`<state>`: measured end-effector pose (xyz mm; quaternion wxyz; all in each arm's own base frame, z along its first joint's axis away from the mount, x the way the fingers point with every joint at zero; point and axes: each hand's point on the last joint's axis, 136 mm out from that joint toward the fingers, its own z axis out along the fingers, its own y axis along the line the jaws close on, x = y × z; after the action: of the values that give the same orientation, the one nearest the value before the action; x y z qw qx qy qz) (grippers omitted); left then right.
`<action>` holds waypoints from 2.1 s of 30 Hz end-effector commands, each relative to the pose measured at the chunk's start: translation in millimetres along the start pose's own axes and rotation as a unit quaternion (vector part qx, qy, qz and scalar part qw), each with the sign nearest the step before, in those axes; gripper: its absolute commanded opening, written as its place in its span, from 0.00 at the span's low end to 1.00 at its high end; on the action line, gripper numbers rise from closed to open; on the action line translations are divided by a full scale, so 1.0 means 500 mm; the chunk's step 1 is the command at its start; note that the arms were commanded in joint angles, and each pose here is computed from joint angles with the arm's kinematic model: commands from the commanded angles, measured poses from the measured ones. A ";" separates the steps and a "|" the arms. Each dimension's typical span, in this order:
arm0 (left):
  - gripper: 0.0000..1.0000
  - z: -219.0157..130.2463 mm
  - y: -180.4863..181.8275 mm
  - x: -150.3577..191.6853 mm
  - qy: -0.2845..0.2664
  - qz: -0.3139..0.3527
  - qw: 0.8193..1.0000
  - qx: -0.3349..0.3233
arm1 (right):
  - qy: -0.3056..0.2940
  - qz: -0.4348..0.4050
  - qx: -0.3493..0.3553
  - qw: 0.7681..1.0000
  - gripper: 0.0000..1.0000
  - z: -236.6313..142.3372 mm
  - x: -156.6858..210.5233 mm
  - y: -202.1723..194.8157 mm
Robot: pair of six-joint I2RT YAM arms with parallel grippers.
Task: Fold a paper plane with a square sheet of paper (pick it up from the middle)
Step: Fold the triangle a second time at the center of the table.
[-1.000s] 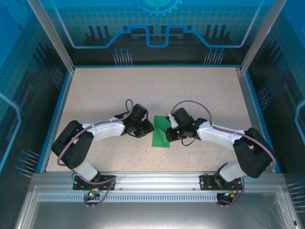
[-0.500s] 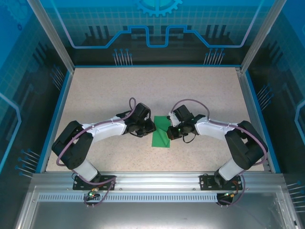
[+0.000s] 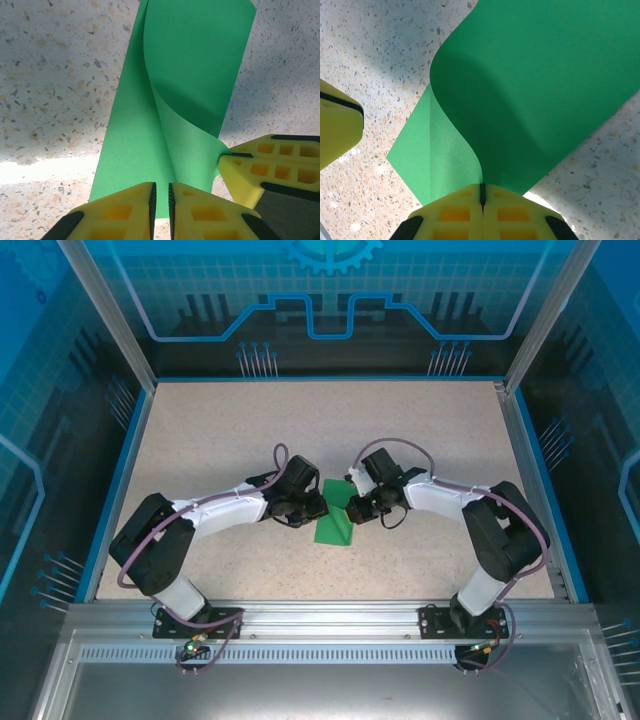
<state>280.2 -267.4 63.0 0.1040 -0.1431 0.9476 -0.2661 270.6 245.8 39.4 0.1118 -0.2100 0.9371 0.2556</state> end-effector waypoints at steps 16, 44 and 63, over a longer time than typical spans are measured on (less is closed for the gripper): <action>0.15 0.037 0.023 0.030 0.017 0.005 0.999 -0.036 | 0.046 -0.012 -0.007 0.999 0.04 0.020 -0.004 -0.020; 0.12 0.080 0.086 0.062 0.036 -0.001 0.995 -0.088 | 0.065 -0.018 0.024 0.997 0.06 0.034 -0.021 -0.049; 0.12 0.075 0.092 0.061 0.034 0.005 0.995 -0.097 | 0.075 -0.014 0.032 0.997 0.07 0.048 -0.014 -0.062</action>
<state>261.1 -268.3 13.5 0.0675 -0.1338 0.9669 -0.2065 287.4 243.3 13.3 0.0578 -0.2398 0.9441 0.2186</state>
